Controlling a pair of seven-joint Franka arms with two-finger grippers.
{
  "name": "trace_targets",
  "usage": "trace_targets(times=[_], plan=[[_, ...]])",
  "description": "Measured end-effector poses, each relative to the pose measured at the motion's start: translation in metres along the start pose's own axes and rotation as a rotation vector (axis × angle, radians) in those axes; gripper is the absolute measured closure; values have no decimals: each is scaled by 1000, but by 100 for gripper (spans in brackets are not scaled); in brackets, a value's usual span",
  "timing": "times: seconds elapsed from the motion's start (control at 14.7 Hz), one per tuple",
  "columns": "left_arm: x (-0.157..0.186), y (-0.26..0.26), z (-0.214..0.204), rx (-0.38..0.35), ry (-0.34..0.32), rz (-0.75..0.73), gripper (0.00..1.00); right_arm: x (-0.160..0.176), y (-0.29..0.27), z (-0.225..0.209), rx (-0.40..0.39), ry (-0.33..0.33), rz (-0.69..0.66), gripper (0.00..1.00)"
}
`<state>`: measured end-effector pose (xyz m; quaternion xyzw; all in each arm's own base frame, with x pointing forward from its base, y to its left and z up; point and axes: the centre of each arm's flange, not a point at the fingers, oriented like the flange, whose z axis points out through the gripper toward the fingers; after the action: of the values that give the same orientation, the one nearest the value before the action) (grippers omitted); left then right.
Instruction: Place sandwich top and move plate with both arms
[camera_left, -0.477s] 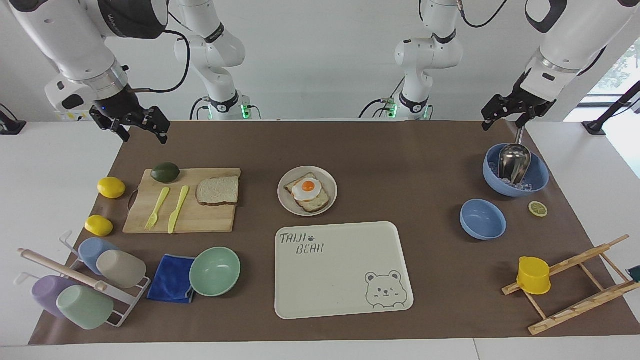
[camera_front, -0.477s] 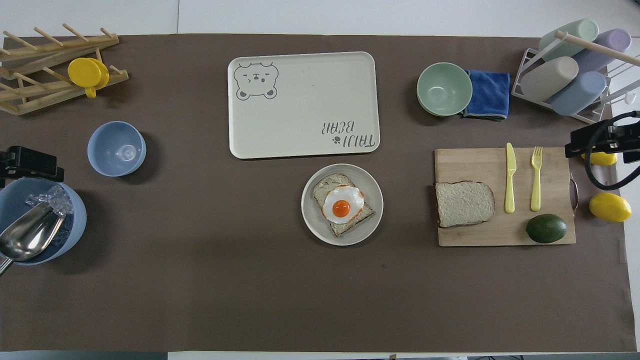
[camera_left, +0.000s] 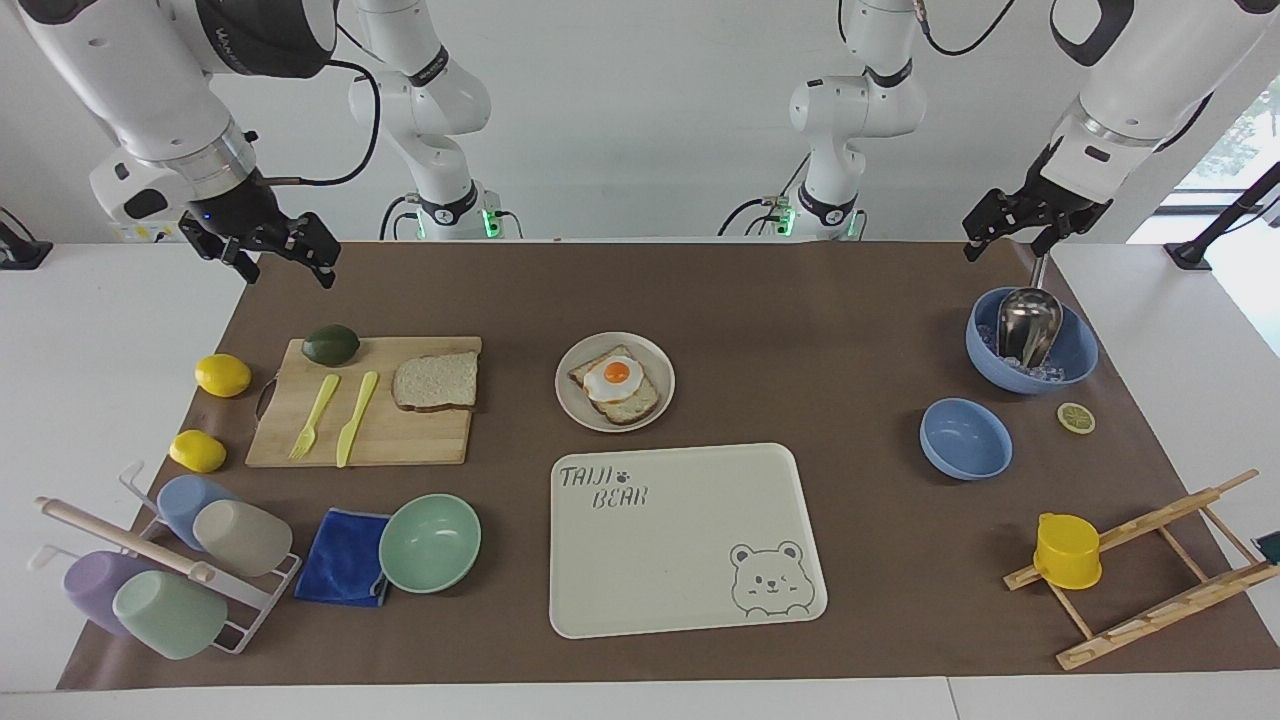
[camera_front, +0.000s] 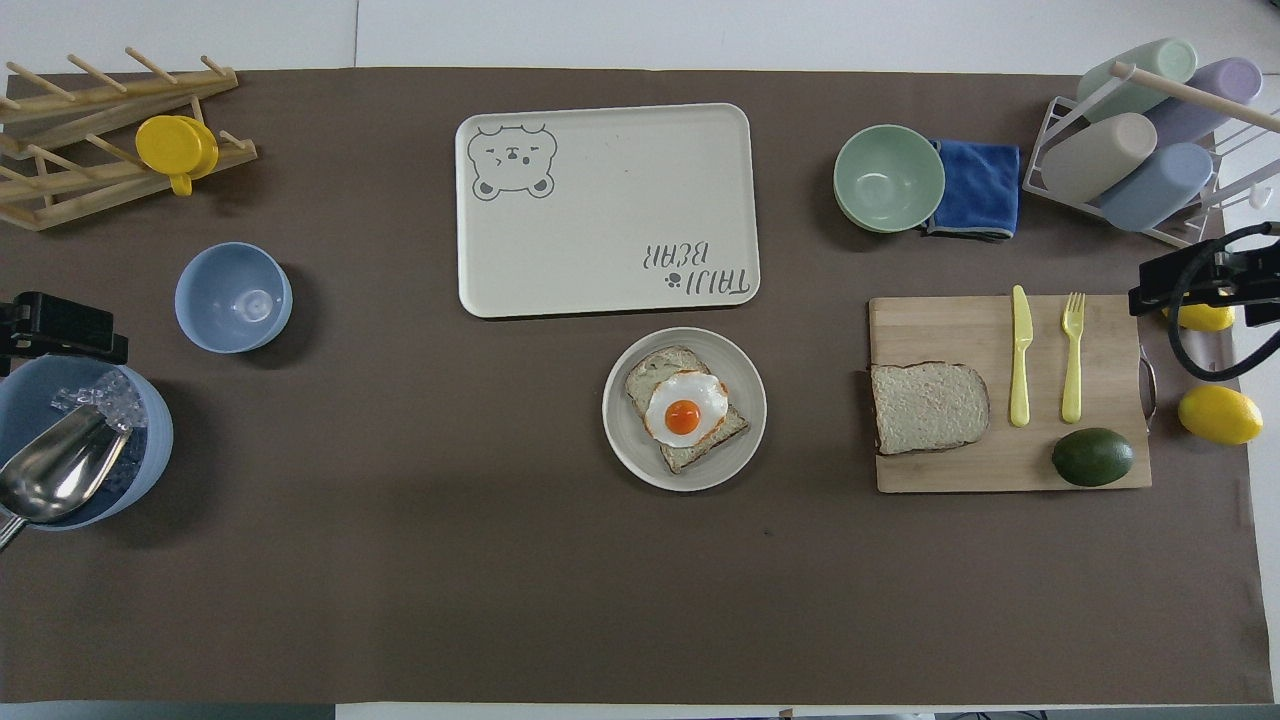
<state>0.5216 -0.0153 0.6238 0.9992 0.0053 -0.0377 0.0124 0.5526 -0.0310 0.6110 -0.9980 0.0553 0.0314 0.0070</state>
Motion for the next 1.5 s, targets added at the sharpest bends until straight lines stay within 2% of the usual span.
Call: trace_targets(times=[0.14, 0.41, 0.55, 0.75, 1.09, 1.3, 1.5], plan=[[0, 0, 0, 0, 0, 0, 0, -2, -14, 5, -17, -9, -29, 0], [0, 0, 0, 0, 0, 0, 0, -8, -66, 24, -203, -28, -140, 0], [0, 0, 0, 0, 0, 0, 0, -7, -99, 50, -296, -46, -137, 0], [0, 0, 0, 0, 0, 0, 0, -2, -145, 111, -402, -64, -114, 0], [0, 0, 0, 0, 0, 0, 0, -8, -172, 201, -445, -42, 9, 0], [0, 0, 0, 0, 0, 0, 0, -20, -197, 244, -476, -52, 70, 0], [0, 0, 0, 0, 0, 0, 0, -21, -200, 276, -495, -78, 82, 0]])
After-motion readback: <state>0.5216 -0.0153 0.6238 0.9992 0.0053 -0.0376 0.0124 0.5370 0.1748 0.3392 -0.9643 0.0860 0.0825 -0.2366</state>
